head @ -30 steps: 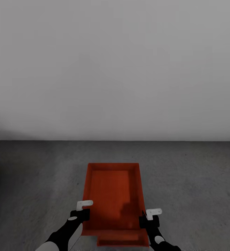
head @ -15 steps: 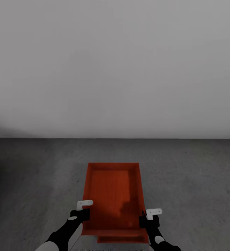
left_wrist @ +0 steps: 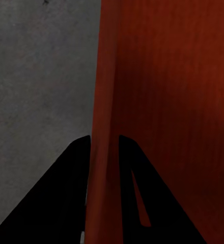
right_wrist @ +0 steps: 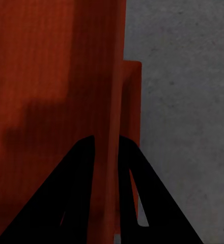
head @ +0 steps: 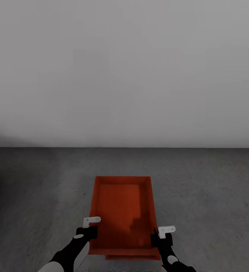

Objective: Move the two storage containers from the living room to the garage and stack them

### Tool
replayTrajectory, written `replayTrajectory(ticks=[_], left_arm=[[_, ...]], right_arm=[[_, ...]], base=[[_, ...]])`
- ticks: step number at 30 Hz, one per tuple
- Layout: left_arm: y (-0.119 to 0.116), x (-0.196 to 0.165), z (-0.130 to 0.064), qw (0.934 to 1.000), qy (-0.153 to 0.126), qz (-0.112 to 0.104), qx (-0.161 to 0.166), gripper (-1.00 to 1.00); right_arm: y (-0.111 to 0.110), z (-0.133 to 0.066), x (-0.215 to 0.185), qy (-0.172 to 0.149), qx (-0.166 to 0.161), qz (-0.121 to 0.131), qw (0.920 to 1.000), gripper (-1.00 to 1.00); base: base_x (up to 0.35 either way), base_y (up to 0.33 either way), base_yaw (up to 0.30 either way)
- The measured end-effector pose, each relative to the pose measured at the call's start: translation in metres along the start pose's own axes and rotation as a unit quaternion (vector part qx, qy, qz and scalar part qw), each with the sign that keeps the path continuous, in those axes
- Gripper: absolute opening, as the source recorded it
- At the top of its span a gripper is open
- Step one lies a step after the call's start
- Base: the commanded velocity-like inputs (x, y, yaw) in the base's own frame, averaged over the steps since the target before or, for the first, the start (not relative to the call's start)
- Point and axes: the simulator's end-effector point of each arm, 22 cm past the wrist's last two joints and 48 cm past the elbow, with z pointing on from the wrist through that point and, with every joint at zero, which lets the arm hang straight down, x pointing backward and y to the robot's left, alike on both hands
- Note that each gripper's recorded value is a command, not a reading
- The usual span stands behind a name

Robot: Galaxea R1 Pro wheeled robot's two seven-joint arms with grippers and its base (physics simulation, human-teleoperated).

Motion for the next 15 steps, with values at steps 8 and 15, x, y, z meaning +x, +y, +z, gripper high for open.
replayTrajectory(ticks=[8, 15], left_arm=[[0.000, 0.006, 0.003, 1.0000, 0.006, 0.000, 0.000, -1.00], [0.000, 0.012, 0.005, 0.9999, 0.011, 0.001, -0.001, -1.00]], right_arm=[[0.001, 0.001, 0.007, 0.006, 0.000, 0.000, 1.0000, -1.00], [0.001, 0.002, 0.012, 0.011, -0.001, 0.000, 0.9999, -1.00]], base=[[0.000, 0.000, 0.000], [0.000, 0.000, 0.000]])
